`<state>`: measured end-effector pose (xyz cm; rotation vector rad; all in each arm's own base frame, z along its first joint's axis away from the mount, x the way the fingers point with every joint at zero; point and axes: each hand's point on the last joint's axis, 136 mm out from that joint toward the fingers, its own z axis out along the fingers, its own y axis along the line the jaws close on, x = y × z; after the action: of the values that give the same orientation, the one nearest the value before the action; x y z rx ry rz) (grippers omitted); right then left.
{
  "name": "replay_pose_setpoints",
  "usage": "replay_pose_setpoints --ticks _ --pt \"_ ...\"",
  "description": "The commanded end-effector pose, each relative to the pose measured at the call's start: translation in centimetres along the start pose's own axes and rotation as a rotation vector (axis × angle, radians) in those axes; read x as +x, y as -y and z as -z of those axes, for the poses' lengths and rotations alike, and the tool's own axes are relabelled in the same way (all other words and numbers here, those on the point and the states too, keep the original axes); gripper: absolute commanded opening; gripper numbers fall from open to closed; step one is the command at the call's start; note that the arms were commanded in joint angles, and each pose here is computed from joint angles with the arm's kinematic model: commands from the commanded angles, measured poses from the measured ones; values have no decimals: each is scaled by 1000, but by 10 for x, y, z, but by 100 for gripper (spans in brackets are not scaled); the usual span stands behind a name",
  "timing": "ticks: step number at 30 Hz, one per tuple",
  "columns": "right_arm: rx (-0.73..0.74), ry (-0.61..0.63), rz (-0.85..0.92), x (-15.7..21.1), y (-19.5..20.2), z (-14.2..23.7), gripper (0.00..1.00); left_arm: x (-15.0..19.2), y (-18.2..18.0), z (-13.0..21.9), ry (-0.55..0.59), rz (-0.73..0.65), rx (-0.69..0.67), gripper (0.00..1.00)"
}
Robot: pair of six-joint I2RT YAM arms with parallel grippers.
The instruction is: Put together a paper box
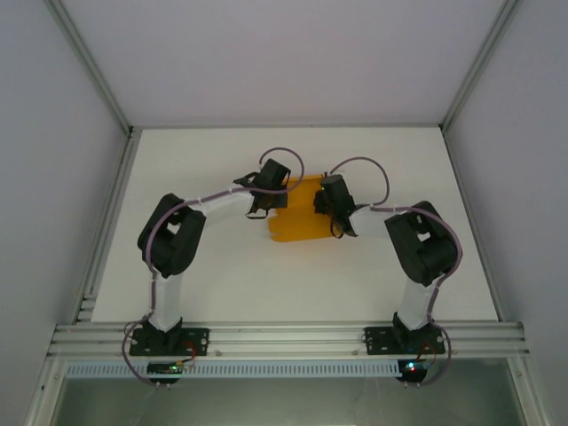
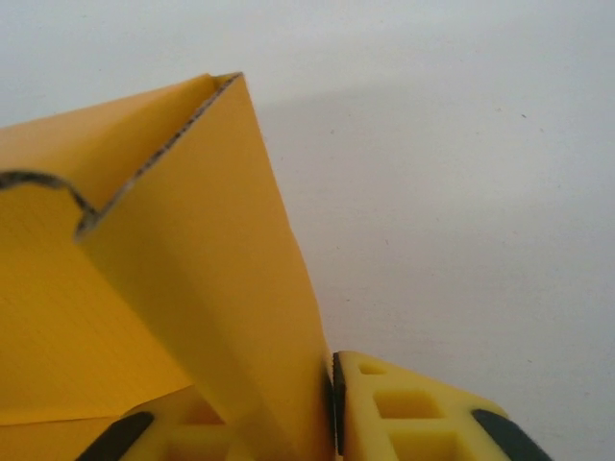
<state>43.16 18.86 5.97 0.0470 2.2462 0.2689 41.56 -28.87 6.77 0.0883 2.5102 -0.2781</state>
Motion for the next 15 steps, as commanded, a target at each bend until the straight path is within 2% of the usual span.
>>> replay_pose_setpoints --ticks 1,3,12,15 --pt "17 28 1 -18 10 4 27 31 -13 5 -118 -47 -22 0" --pt "-11 23 20 -19 4 3 33 32 -13 4 -121 -50 -21 0" --pt "-40 47 -14 -32 5 -1 34 35 -12 3 -133 -64 -14 0" --pt "-100 54 -40 -37 0 -1 34 37 -13 2 -139 -70 -21 0"
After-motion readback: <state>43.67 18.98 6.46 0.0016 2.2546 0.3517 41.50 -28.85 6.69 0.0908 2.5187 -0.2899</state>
